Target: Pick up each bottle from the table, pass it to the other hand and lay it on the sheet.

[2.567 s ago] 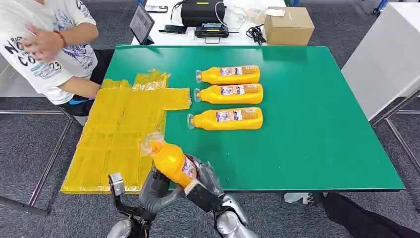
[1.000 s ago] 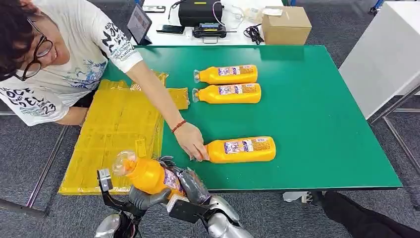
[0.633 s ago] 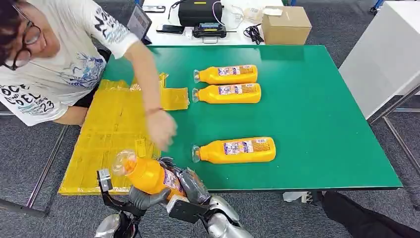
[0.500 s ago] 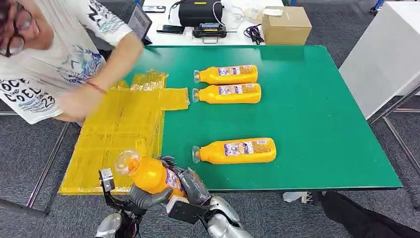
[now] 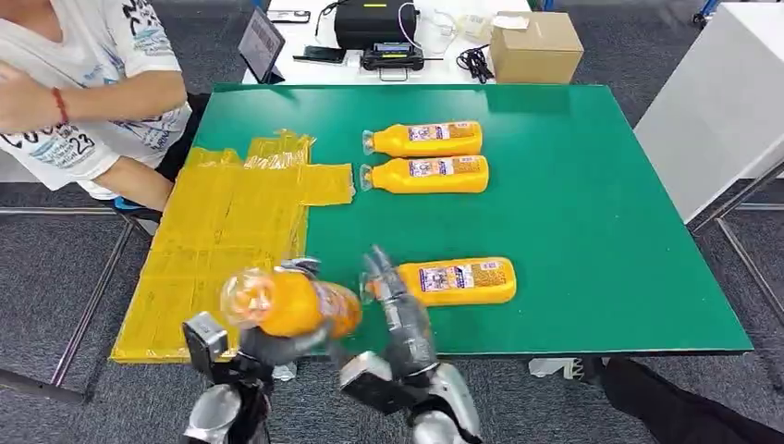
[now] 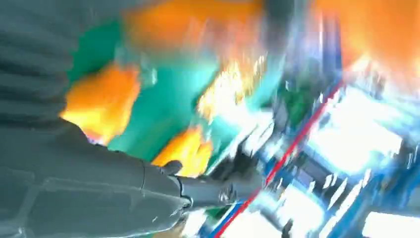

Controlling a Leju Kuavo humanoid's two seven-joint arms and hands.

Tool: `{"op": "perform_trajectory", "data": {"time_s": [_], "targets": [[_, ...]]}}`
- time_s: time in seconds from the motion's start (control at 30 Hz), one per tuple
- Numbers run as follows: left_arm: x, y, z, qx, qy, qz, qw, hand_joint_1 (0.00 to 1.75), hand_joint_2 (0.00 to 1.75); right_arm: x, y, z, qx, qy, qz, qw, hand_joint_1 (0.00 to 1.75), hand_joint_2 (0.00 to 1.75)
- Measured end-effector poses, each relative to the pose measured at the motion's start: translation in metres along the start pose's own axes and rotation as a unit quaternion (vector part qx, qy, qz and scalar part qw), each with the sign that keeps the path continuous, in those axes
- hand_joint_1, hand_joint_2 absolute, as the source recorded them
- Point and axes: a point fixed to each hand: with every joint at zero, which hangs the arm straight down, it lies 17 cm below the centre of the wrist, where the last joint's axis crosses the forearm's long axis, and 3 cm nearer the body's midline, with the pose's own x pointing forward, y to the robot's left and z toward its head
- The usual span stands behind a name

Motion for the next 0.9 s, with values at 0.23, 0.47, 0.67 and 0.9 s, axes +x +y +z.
{"op": "perform_trajectory", "data": {"time_s": [0.23, 0.47, 0.67, 0.9], "targets": [[0.008, 0.015, -0.004, 0.021, -0.014, -0.017, 1.000, 1.75, 1.75, 0.007, -0.029, -0.002, -0.032, -0.011, 0.009, 0.999, 0.00, 0.00], [0.011, 0.023, -0.005, 0.036, -0.020, -0.029, 0.999, 1.75, 1.75, 0.010, -0.037, -0.003, -0.041, -0.016, 0.012, 0.999, 0.00, 0.00], [0.017, 0.043, -0.008, 0.080, -0.037, -0.103, 0.991, 1.75, 1.75, 0.013, -0.040, -0.001, -0.048, -0.017, 0.010, 0.999, 0.00, 0.00], [0.044, 0.062, -0.026, 0.122, -0.104, -0.342, 0.926, 1.75, 1.75, 0.033, -0.059, -0.004, -0.088, -0.054, -0.024, 0.994, 0.00, 0.00]]}}
